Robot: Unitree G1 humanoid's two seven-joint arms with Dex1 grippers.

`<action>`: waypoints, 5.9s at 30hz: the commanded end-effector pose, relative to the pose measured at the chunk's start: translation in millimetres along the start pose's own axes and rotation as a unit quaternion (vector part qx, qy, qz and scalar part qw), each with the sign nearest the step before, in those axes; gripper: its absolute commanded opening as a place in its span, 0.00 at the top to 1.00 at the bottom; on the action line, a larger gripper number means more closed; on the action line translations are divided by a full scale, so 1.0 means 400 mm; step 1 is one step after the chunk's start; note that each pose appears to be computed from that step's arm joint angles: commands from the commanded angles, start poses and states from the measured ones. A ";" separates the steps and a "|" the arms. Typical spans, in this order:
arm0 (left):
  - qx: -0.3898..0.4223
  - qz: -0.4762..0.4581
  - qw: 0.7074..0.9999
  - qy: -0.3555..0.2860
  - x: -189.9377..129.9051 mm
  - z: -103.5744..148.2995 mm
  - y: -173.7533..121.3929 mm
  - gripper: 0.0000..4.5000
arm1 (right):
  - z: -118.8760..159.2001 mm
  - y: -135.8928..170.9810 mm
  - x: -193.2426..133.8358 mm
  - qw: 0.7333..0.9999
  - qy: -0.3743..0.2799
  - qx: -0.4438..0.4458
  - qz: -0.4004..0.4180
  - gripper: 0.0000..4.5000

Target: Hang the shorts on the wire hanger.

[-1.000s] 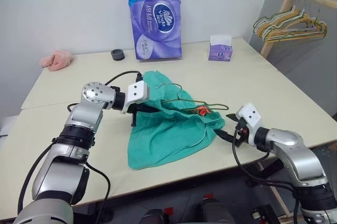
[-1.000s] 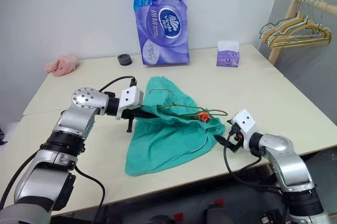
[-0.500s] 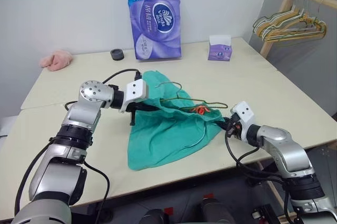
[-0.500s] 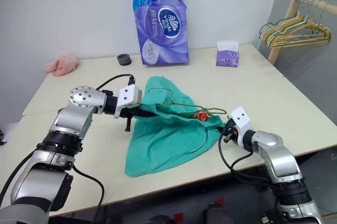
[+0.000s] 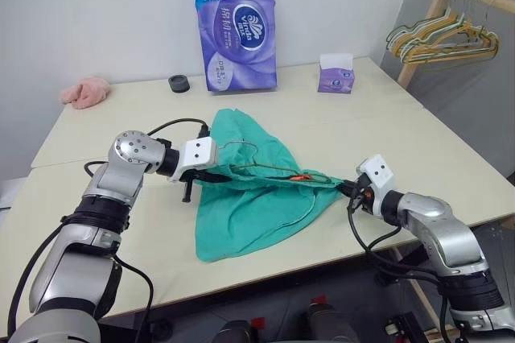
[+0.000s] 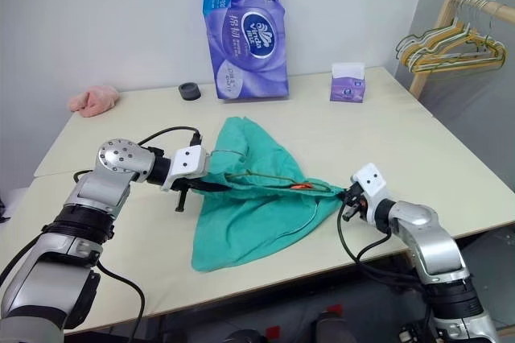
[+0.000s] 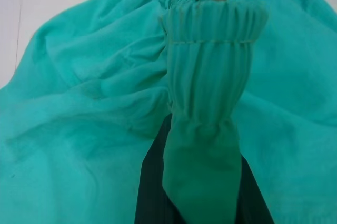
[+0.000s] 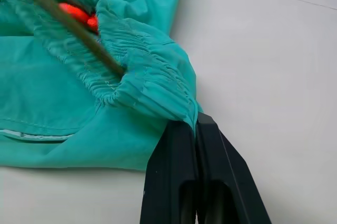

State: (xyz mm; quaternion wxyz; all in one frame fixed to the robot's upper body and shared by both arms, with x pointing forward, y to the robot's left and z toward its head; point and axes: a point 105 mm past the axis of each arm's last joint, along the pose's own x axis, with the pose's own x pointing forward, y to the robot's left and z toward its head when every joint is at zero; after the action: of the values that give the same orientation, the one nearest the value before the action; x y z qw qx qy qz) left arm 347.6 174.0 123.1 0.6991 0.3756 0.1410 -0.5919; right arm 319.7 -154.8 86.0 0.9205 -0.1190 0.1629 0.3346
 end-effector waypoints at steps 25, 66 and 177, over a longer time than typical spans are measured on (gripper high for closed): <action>0.071 0.096 0.992 0.037 0.021 0.033 0.077 1.00 | 0.205 0.155 0.025 0.966 -0.011 -0.249 0.069 0.99; 0.068 0.059 0.996 -0.021 0.060 0.069 0.024 1.00 | 0.087 0.026 0.090 0.969 0.098 -0.215 0.076 0.07; -0.094 0.291 0.948 -0.086 -0.053 -0.031 0.170 0.46 | 0.086 0.066 -0.150 0.983 0.112 -0.059 0.135 1.00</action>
State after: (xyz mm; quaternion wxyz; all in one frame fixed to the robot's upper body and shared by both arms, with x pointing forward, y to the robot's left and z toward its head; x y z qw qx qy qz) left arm 407.0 195.8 133.6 0.8731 0.2915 0.0481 -0.3878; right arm 267.7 -160.3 124.7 0.8260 -0.1925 0.2776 0.4512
